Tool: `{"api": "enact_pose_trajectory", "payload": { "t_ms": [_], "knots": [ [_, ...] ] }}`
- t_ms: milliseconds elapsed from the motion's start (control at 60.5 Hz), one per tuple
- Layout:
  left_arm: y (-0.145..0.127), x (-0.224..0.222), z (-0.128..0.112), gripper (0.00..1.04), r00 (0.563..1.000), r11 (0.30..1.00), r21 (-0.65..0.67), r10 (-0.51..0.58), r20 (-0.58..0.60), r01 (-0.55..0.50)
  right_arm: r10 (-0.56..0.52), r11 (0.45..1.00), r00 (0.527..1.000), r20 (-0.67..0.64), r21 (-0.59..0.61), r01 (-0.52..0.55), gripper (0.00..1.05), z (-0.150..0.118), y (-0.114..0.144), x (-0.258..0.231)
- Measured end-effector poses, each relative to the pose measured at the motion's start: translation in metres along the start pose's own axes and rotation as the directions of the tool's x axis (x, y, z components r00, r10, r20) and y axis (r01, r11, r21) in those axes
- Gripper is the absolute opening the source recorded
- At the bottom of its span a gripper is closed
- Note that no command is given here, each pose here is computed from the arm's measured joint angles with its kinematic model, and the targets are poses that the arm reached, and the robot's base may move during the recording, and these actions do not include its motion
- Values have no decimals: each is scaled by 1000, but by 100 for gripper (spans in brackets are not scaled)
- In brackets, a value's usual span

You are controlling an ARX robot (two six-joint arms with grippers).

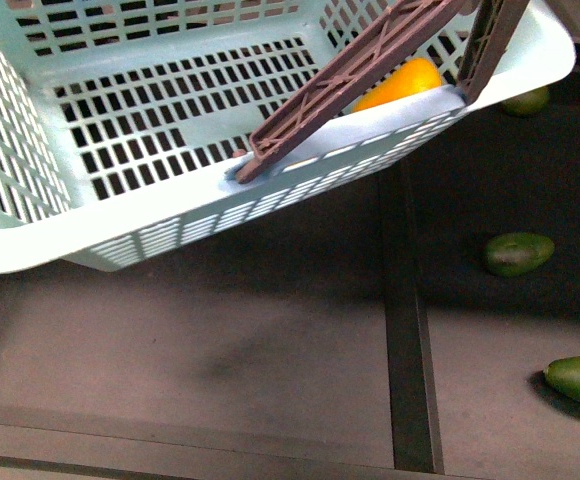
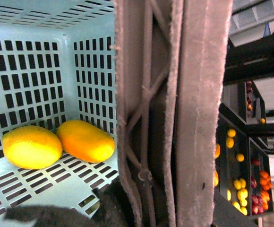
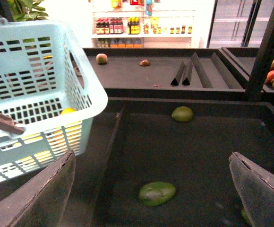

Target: Pick lemon and mango into basket

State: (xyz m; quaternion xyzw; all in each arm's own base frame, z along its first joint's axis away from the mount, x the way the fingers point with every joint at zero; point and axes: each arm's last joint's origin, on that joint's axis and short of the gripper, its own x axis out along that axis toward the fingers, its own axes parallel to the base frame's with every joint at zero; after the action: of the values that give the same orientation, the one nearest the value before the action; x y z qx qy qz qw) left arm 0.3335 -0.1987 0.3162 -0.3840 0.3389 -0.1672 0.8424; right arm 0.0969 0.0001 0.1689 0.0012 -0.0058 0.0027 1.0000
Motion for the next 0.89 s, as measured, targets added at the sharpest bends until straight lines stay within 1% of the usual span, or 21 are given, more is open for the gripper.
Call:
{"api": "enact_pose_trajectory", "payload": {
  "t_ms": [17,50,83,99,132,149,182,265,314,380,529,546,645,794,893],
  "knots": [
    [0,0,0,16,1000,1000,0,10,14,-10,0,1000,1000,0,0,0,96,0,0,0],
    [-2,0,-3,16,995,998,-8,58,84,-58,-1,1000,1000,0,0,1,96,0,0,0],
    [-2,2,-5,16,969,989,-57,144,201,-135,-2,1000,1000,0,0,2,96,0,0,0],
    [-2,3,-5,16,960,985,-83,164,229,-148,-1,1000,1000,0,0,1,96,0,0,0],
    [1,6,-6,16,913,968,-163,237,333,-192,0,1000,1000,0,0,0,96,0,0,0],
    [1,7,-6,16,900,964,-178,251,357,-198,-1,1000,1000,0,0,1,96,0,0,0],
    [6,9,-5,16,851,950,-224,299,432,-219,-1,1000,1000,0,0,1,96,0,0,0],
    [20,13,5,16,781,929,-297,351,517,-221,-6,1000,1000,0,0,6,96,0,0,0],
    [31,17,11,16,760,921,-324,368,536,-217,-9,1000,1000,0,0,9,96,0,0,0],
    [47,23,15,16,752,908,-363,388,533,-210,-8,1000,1000,0,0,8,96,0,0,0],
    [94,54,23,16,772,853,-489,433,465,-184,-5,1000,1000,0,0,5,96,0,0,0],
    [104,60,24,16,775,839,-513,445,449,-185,-5,1000,1000,0,0,5,96,0,0,0],
    [133,79,28,16,784,794,-574,482,391,-201,-6,1000,1000,0,0,6,96,0,0,0],
    [151,103,45,16,821,752,-632,473,321,-186,-5,1000,1000,0,0,5,96,0,0,0],
    [158,108,58,16,834,736,-659,455,312,-156,-5,1000,1000,0,0,5,96,0,0,0]
  ]
}}
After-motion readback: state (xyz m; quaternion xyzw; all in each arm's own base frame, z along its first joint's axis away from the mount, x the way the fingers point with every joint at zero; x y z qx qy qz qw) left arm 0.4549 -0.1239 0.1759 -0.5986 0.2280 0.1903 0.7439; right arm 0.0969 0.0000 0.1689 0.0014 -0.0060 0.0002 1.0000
